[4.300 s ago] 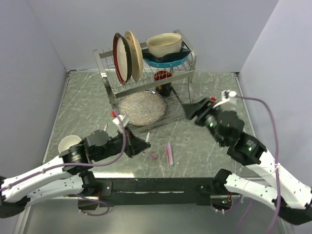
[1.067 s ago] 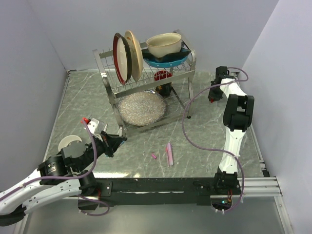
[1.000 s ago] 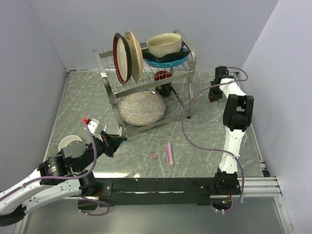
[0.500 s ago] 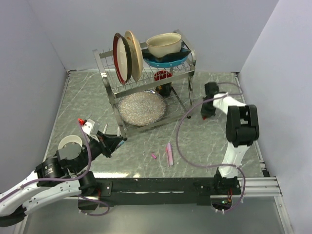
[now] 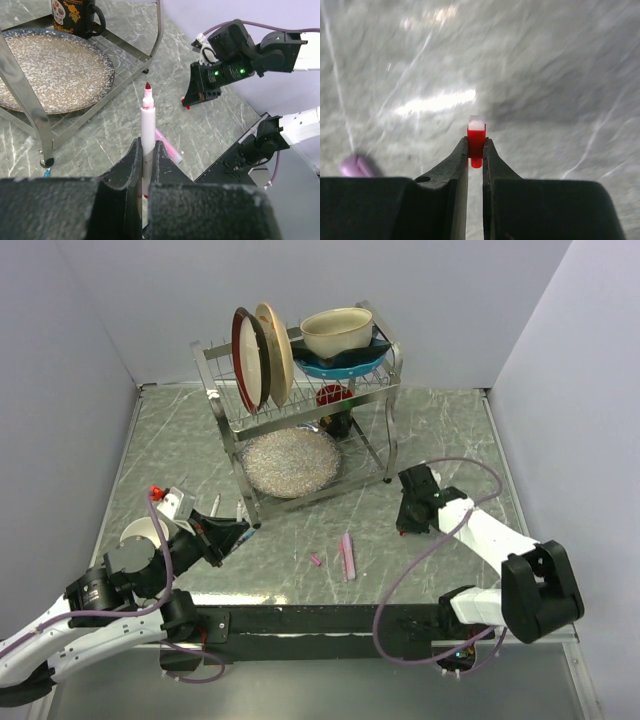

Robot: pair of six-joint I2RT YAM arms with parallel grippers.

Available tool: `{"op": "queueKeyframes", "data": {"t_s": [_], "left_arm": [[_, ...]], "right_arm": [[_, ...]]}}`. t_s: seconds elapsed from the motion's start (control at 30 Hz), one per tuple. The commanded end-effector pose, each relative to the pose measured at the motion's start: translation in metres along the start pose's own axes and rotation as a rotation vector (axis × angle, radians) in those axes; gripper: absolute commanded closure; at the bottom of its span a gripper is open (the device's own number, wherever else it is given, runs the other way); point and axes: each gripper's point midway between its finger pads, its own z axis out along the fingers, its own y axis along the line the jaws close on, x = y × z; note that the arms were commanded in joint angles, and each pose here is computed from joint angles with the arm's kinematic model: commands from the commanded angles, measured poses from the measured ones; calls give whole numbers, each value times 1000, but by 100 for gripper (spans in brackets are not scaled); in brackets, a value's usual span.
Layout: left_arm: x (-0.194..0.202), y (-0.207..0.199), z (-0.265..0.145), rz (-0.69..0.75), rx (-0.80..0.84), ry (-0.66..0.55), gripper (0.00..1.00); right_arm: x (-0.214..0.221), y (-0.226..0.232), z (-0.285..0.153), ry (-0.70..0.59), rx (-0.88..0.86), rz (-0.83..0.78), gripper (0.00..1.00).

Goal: Insert the pens into the pen caps

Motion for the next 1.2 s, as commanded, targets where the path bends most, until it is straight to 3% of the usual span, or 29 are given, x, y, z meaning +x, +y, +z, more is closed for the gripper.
{"op": "queueKeyframes", "data": {"t_s": [0.0,0.73,1.0,1.17], "left_arm": [[-5,-4,-2,-4,25,-17,99],[-6,-1,-2,-10,6,-22,99],[-8,-2,-4,-14,12,-32,99],[-9,-1,-4,-14,10,-36,99]], "right_arm": [[15,14,-1,0,-31,23,91],[24,-1,25,30,143,-32,64],[18,-1,28,24,166,-43,67],[20,-2,29,33,165,-60,80]]}}
